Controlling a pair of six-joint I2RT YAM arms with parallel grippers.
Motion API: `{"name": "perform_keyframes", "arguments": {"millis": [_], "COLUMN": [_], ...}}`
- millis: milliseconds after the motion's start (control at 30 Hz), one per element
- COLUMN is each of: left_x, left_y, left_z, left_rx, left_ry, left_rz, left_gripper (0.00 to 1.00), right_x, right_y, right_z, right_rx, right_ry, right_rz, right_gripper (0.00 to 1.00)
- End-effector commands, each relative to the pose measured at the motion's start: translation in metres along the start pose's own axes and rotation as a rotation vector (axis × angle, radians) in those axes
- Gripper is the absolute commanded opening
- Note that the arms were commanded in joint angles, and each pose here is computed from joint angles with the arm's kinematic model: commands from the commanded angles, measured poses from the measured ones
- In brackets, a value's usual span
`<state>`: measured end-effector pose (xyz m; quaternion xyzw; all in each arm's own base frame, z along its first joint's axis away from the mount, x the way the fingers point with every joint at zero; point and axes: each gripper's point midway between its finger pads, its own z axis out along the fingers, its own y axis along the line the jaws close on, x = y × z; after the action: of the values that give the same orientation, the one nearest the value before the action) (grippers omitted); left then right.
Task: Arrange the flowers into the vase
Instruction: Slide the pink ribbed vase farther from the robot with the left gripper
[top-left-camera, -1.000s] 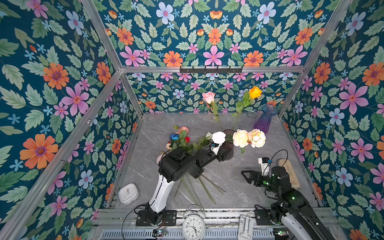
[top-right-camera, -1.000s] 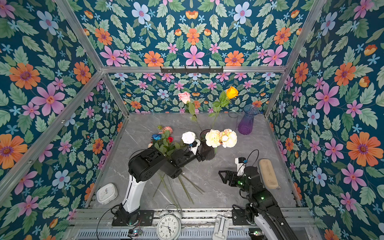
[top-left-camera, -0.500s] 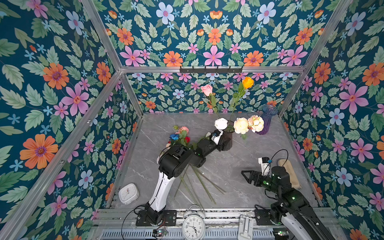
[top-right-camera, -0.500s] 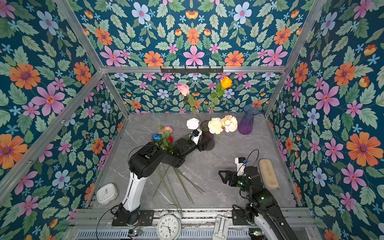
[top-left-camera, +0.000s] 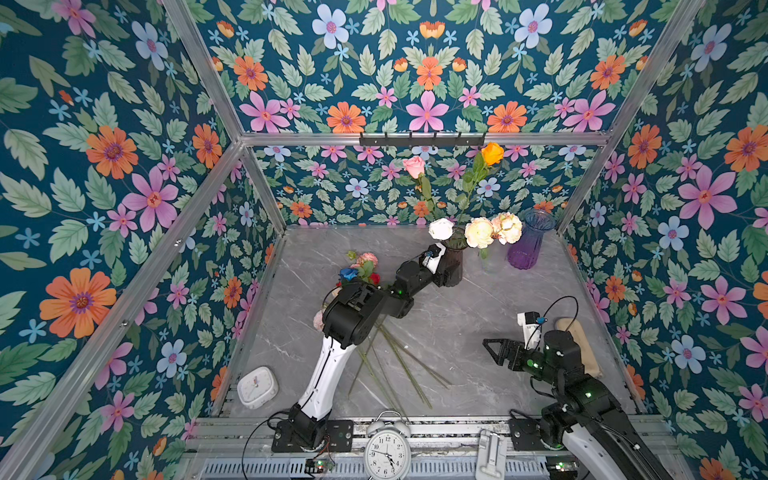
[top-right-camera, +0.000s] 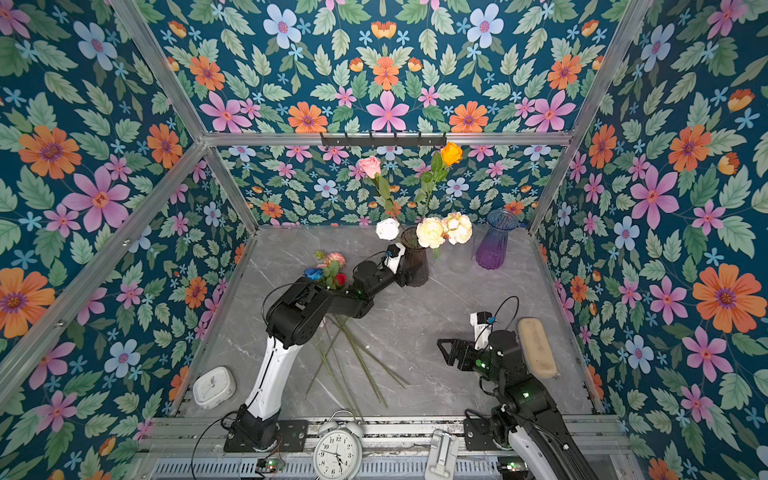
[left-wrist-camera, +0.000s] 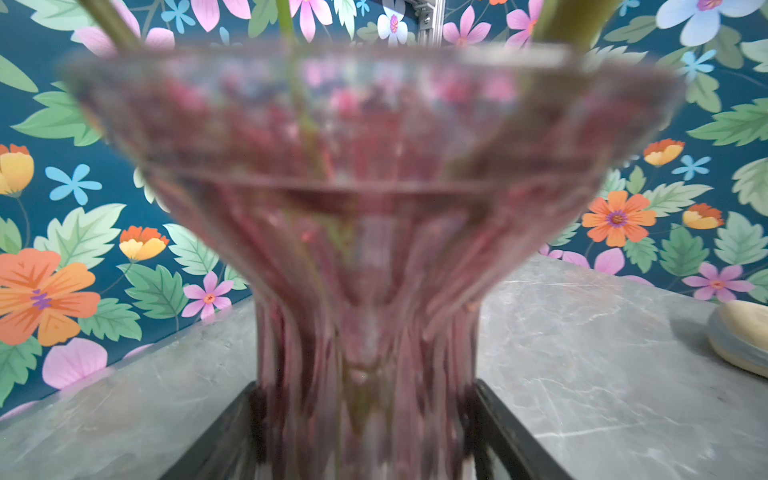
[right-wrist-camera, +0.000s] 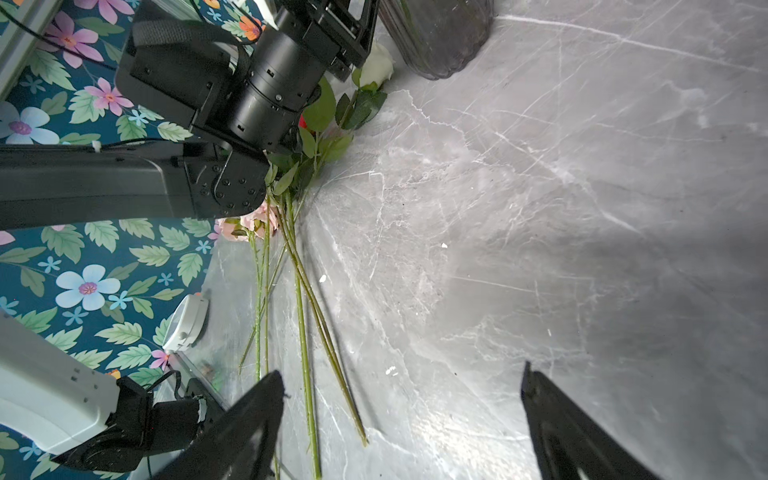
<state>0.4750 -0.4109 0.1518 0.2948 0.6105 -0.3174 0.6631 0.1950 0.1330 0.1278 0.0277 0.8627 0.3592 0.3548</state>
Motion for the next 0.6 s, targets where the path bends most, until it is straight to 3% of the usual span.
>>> {"name": "perform_keyframes", "arguments": {"millis": [0, 567], "left_x": [-0.002, 0.008], "left_y": [0.010, 0.065], "left_z": [0.010, 0.037], "left_rx": [-0.006, -0.053], "left_ry": [0.005, 0.021], "left_rz": [0.060, 0.043], "left_gripper": [0.70, 0.71], "right_x": [-0.003, -0.009], "right_y": [0.001, 0.008], "right_z": [-0.001, -0.002], "right_rx": [0.004, 0.001], "right_ry": [-0.005, 0.013], "right_rz": [-0.019, -0.018], "right_gripper": [0.91, 0.91]}}
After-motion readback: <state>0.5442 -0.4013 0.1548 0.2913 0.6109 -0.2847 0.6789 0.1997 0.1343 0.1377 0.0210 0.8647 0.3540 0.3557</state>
